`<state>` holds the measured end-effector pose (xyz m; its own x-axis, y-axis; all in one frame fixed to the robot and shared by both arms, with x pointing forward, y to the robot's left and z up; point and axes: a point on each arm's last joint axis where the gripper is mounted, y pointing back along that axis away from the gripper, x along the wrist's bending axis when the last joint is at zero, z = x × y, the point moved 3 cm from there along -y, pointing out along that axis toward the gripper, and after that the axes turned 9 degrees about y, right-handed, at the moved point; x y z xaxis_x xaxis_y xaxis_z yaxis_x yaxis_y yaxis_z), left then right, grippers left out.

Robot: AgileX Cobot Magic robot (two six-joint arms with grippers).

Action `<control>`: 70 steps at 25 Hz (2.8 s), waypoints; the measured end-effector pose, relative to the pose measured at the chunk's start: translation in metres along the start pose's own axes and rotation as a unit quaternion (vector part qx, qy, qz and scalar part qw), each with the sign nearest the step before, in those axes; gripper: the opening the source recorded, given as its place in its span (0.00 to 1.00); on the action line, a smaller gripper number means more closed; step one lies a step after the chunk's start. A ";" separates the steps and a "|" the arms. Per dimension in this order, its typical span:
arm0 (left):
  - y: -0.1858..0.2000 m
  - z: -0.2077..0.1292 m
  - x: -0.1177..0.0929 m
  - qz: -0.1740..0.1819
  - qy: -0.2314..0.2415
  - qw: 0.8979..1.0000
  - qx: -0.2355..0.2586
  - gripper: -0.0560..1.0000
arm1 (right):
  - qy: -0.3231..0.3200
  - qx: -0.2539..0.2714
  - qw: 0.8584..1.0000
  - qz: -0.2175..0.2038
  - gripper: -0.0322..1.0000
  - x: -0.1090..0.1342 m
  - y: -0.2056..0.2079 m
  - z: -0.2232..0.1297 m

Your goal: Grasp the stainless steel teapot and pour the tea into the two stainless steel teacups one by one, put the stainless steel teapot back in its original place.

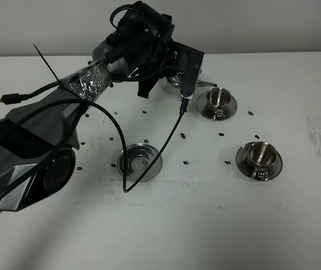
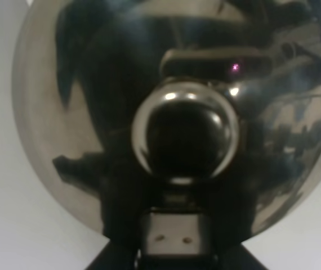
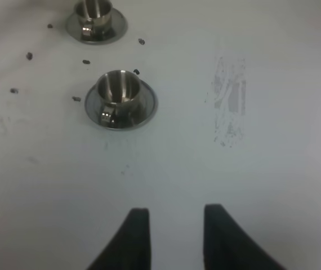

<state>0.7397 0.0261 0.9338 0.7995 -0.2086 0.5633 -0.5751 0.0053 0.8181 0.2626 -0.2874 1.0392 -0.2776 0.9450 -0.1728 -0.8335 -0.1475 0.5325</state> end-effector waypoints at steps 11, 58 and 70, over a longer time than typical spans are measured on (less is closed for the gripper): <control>0.000 0.000 0.003 0.013 -0.017 1.000 0.002 0.22 | 0.000 0.000 1.000 0.000 0.25 0.000 0.000 0.000; 0.002 0.004 0.005 0.025 -0.062 0.998 0.007 0.22 | 0.000 0.000 1.000 0.000 0.25 0.000 0.000 0.000; 0.002 0.003 0.007 0.033 -0.069 0.997 0.011 0.22 | 0.000 0.000 1.000 0.000 0.25 0.000 0.000 0.000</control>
<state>0.7436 0.0219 0.9390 0.7290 -0.3402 0.5940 -0.6308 0.0032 0.7760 0.2626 -0.2874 1.0392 -0.2776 0.9450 -0.1728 -0.8335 -0.1475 0.5325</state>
